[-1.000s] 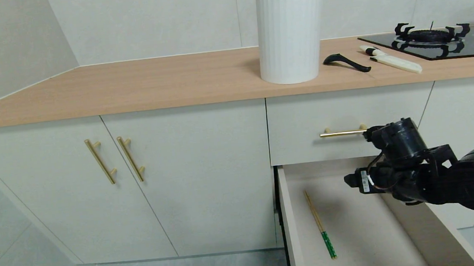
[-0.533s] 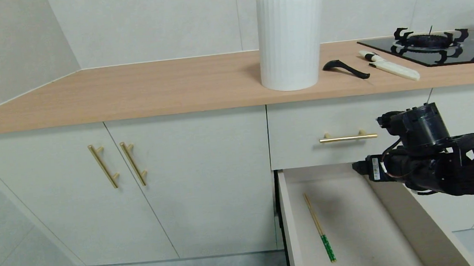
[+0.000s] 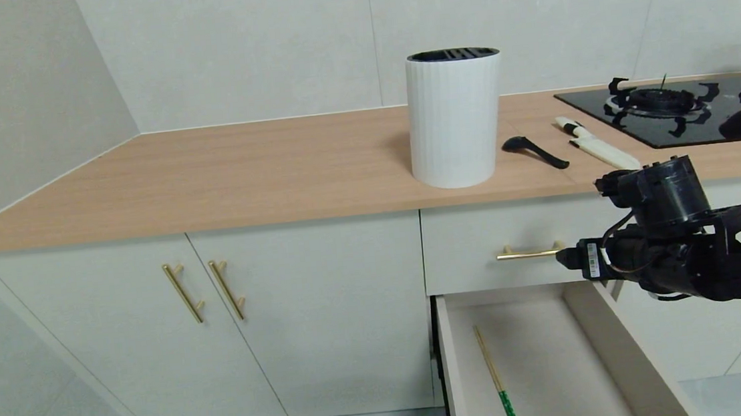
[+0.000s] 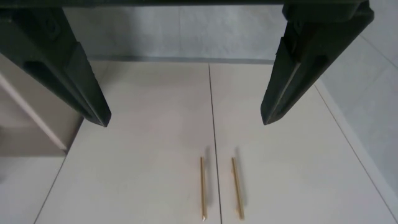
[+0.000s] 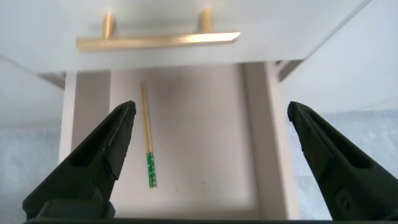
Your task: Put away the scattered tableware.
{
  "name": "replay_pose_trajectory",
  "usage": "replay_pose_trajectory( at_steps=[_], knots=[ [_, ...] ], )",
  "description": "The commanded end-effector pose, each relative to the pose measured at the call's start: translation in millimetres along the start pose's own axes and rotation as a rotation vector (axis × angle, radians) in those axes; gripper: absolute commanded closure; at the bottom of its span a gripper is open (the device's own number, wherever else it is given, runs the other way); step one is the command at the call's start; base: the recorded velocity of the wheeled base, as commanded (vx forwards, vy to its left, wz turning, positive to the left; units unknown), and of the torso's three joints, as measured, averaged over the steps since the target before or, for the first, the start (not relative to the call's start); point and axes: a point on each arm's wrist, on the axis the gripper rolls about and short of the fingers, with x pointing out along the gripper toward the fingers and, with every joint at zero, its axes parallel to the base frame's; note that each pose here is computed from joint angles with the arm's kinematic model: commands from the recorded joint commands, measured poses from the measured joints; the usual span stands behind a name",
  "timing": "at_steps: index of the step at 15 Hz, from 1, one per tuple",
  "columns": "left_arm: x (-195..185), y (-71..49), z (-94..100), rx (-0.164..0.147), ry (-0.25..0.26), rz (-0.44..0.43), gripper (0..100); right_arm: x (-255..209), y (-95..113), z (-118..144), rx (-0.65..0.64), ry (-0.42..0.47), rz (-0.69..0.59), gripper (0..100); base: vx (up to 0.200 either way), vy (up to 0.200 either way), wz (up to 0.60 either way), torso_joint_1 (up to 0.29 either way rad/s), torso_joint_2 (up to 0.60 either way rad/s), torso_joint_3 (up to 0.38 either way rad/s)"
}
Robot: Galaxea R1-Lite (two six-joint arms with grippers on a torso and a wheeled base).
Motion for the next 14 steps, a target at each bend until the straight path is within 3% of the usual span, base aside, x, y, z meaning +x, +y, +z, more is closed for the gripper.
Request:
replay_pose_trajectory(
  at_steps=[1, 14],
  knots=[
    [0.0, 0.0, 0.0, -0.001, 0.0, 0.0, 0, 2.2, 0.4, -1.6, -0.003, 0.008, -0.002, 0, 0.0, 0.0, 0.0, 0.188, -0.46, -0.29],
    [0.0, 0.0, 0.0, -0.001, 0.0, 0.0, 0, 2.6, -0.2, -2.4, -0.004, 0.015, 0.011, 0, 0.0, 0.0, 0.0, 0.213, -0.49, -0.285]
  ],
)
